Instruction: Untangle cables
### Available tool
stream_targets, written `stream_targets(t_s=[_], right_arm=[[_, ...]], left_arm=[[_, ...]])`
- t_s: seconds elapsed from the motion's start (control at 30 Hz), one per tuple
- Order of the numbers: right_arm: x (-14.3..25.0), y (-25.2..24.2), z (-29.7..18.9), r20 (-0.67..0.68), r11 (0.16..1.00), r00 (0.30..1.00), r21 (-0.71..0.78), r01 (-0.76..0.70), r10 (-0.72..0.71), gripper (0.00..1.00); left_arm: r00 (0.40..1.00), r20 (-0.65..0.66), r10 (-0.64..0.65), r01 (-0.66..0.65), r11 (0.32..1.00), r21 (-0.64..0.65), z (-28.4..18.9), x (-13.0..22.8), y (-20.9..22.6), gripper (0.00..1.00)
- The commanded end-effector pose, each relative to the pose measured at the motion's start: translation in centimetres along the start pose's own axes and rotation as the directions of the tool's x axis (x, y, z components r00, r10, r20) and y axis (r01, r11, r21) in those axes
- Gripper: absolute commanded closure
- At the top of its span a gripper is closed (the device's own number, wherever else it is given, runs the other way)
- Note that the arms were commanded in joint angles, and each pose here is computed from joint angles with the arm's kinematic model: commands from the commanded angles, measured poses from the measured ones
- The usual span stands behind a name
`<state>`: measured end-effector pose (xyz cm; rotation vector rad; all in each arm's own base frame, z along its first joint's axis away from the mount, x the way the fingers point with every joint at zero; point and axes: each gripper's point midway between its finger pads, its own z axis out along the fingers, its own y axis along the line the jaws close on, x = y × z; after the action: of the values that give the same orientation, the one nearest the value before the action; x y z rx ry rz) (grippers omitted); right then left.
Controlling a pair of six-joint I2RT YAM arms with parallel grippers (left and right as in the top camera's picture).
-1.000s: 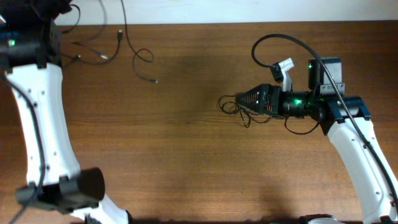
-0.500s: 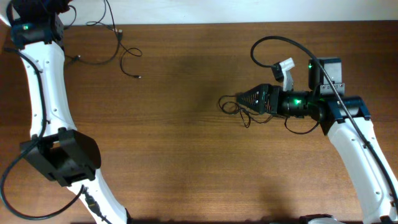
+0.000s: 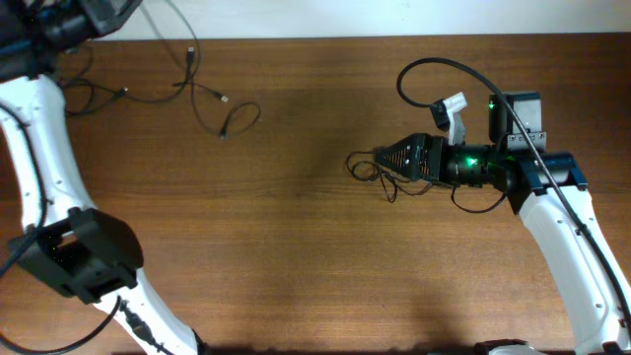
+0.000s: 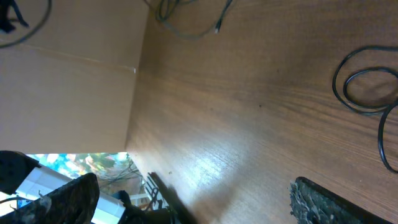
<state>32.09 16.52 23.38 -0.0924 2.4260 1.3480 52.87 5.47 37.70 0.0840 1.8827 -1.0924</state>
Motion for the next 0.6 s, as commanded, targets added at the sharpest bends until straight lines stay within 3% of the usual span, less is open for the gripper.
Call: stream_targets(t_s=[0.0, 0.07, 0.2, 0.43, 0.57], right_arm=[[-0.2, 0.2, -0.3, 0.015, 1.0, 0.999, 0.006, 0.03, -0.03, 0.02], [-0.2, 0.2, -0.3, 0.015, 1.0, 0.999, 0.007, 0.03, -0.03, 0.02], [-0.2, 0.2, -0.3, 0.015, 1.0, 0.999, 0.007, 0.03, -0.03, 0.02], [-0.2, 0.2, -0.3, 0.015, 0.999, 0.999, 0.007, 0.041, -0.041, 0.02], [-0.2, 0.2, -0.3, 0.015, 0.999, 0.999, 0.007, 0.041, -0.041, 0.02]], left_arm=[[0.999, -0.021, 0.035, -0.039, 0.972, -0.232, -2.6, 1.0, 4.2, 1.0], [0.993, -0.114, 0.018, -0.059, 0.929, -0.366, -3.8, 3.7, 6.7, 1.0], [0.974, -0.224, 0.041, -0.149, 0.857, -0.494, -5.5, 5.7, 9.2, 1.0], [0.97, -0.244, -0.006, -0.163, 0.73, -0.664, -9.4, 6.0, 14.0, 0.96], [0.969, -0.236, -0.08, -0.11, 0.712, -0.693, -11.0, 7.4, 16.5, 1.0]])
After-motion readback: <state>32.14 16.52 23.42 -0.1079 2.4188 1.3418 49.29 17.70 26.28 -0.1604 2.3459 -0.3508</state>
